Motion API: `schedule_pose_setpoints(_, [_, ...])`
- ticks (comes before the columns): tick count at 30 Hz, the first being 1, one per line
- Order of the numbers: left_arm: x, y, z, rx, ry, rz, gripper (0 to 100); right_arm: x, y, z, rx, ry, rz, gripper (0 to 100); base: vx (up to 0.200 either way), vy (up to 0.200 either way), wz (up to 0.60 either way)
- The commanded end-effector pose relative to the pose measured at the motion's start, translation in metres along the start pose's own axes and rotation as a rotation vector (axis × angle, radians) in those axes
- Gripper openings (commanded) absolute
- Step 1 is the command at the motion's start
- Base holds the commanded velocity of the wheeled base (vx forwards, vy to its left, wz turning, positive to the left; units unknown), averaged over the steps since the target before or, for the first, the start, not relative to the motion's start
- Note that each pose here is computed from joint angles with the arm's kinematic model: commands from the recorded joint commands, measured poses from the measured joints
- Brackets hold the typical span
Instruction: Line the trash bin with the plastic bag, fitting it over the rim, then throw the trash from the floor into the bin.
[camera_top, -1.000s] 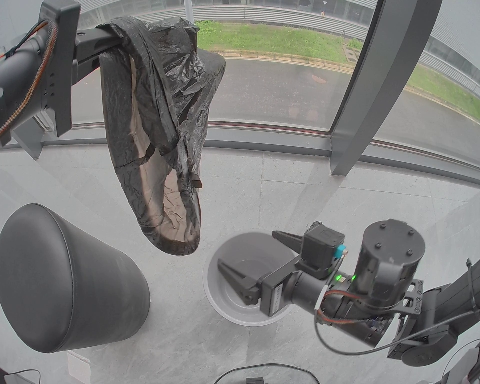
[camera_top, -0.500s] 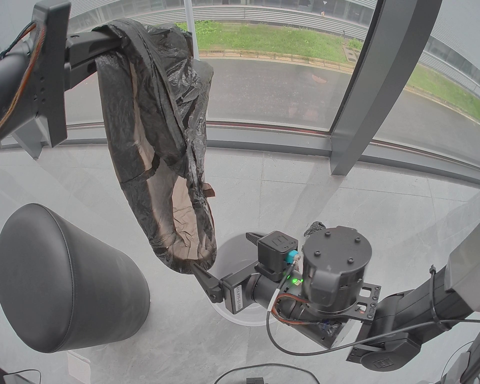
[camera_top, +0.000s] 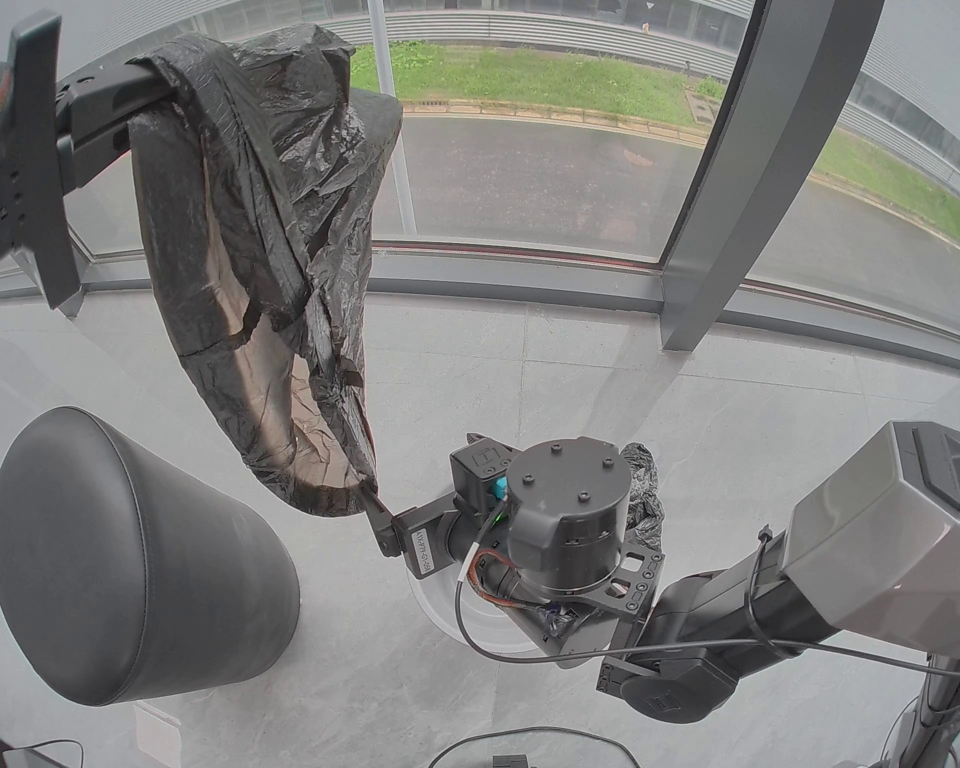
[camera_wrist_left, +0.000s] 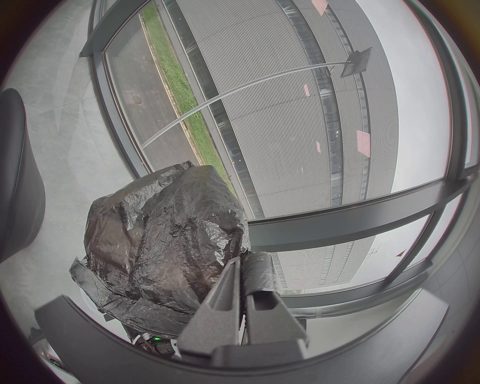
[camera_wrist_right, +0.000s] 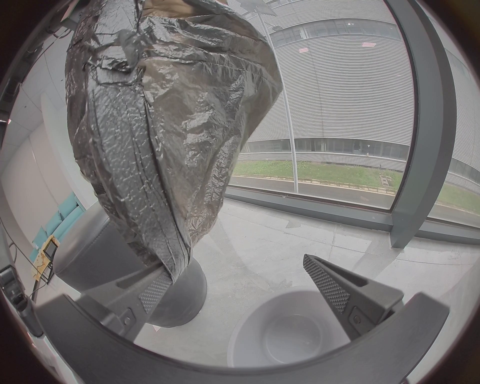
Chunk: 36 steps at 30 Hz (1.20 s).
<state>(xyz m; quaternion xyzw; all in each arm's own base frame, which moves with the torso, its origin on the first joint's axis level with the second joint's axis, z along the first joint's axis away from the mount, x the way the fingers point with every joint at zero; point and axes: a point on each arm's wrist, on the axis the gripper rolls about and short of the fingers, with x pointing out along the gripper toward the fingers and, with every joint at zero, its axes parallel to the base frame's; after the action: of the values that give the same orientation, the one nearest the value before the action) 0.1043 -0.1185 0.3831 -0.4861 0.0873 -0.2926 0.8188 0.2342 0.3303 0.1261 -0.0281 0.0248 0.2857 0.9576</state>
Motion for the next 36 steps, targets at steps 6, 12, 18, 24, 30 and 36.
schedule_pose_setpoints(6, [-0.002,0.0,0.001,0.0,0.001,-0.006,0,0.0,0.01,-0.001,-0.003,-0.005,0.02,100,0.0,0.0,0.0])
schedule_pose_setpoints(12, [0.003,0.001,-0.002,0.003,0.018,-0.003,0,-0.008,0.021,0.003,0.001,-0.018,0.052,100,0.0,0.0,0.0])
schedule_pose_setpoints(18, [0.005,0.003,-0.004,0.004,0.025,0.005,0,-0.009,0.022,0.008,0.004,-0.032,0.046,100,0.0,0.0,0.0])
schedule_pose_setpoints(24, [0.004,0.003,-0.004,0.004,0.025,0.005,0,-0.002,0.012,0.006,0.006,-0.028,0.015,100,0.0,0.0,0.0])
schedule_pose_setpoints(30, [0.003,0.002,-0.003,0.003,0.022,0.0,0,0.0,0.009,0.006,0.011,-0.03,0.006,0,0.0,0.0,0.0])
schedule_pose_setpoints(36, [0.0,0.002,-0.002,0.001,0.02,-0.006,0,0.003,0.003,0.007,0.013,-0.032,-0.011,0,0.0,0.0,0.0])
